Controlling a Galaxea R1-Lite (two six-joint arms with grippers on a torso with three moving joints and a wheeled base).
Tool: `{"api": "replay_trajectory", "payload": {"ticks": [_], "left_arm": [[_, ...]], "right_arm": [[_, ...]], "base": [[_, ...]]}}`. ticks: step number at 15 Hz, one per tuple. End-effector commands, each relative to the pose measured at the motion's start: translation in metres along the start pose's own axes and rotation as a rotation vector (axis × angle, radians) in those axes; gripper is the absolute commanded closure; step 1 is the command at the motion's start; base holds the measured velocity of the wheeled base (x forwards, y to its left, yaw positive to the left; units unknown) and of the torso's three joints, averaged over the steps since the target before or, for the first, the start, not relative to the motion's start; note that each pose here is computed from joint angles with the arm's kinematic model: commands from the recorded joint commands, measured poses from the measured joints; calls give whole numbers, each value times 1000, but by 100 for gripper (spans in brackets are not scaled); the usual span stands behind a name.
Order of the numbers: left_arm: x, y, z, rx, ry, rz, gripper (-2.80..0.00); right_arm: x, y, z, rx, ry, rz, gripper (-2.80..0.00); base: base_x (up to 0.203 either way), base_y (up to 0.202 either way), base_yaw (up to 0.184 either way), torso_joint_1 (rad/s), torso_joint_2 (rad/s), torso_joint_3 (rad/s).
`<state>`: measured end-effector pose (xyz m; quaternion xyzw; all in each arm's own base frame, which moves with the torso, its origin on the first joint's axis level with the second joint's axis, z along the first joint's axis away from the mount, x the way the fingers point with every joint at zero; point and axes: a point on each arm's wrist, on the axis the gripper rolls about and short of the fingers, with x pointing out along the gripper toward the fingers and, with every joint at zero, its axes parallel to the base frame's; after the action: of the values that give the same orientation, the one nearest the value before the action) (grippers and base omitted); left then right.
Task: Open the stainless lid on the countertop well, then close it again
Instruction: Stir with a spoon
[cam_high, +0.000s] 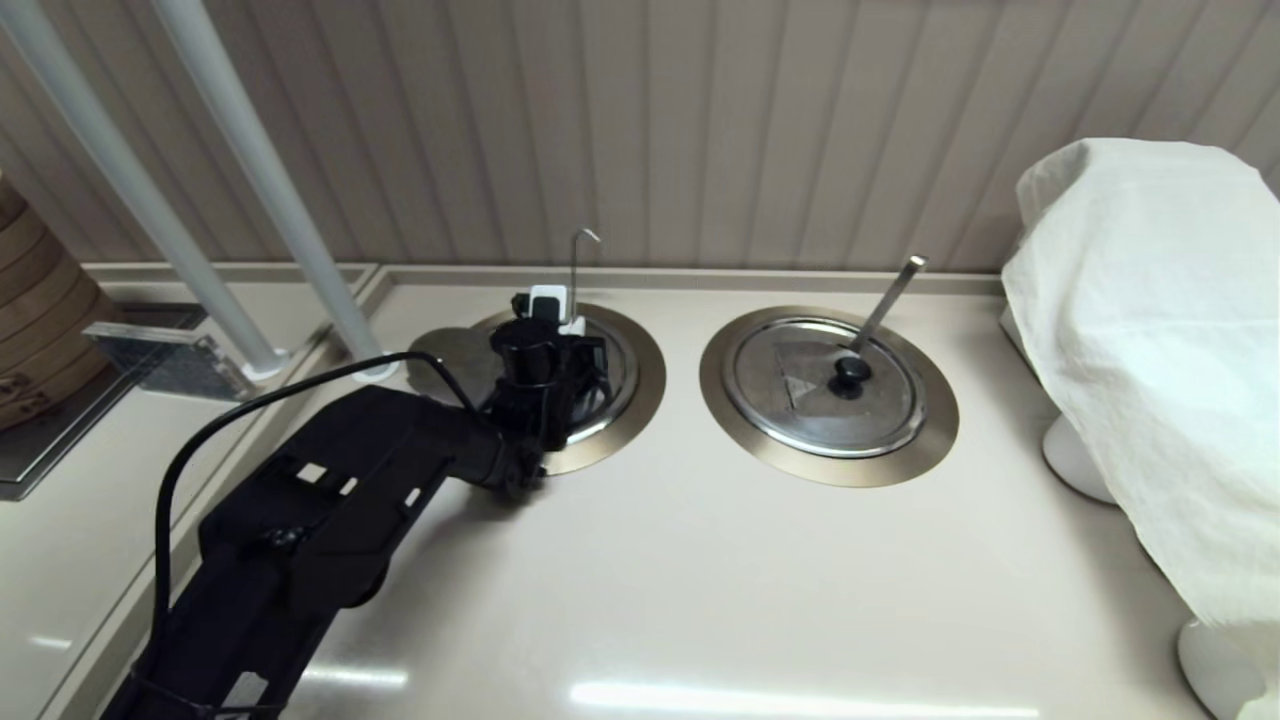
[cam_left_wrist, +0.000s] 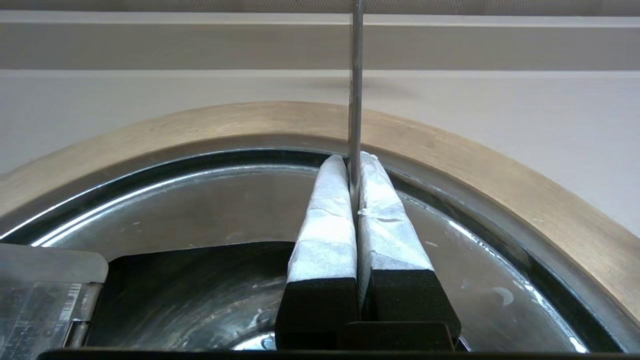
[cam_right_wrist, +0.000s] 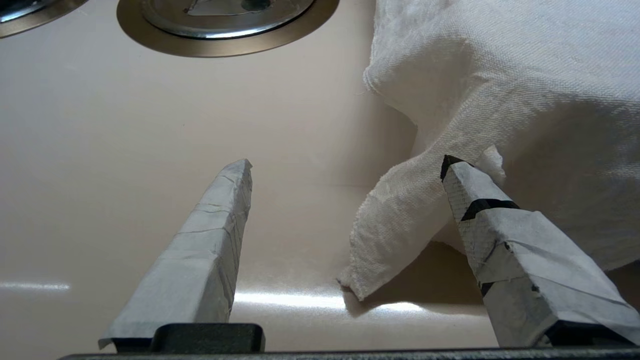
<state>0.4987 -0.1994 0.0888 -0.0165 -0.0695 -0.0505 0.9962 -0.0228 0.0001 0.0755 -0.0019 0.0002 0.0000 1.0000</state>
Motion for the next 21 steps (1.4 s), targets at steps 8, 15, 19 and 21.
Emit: {"api": "replay_trajectory", "payload": {"ticks": [8,15,19,21], "left_arm": [[-7,4,43,-15,-62,49,0],[-52,17,124,-23,-90,40,0],[-59,12,124,-26,-70,13,0],[-62,8,120,-23,-38,1,0]], "right_arm": [[0,0,0,-1,1,2,-280],[0,0,0,-1,0,1,-280],[0,0,0,-1,0,1,-280],[0,0,0,-1,0,0,-280]], "base": [[0,0,0,0,0,0],[0,0,0,0,0,0],[0,0,0,0,0,0],[0,0,0,0,0,0]]}}
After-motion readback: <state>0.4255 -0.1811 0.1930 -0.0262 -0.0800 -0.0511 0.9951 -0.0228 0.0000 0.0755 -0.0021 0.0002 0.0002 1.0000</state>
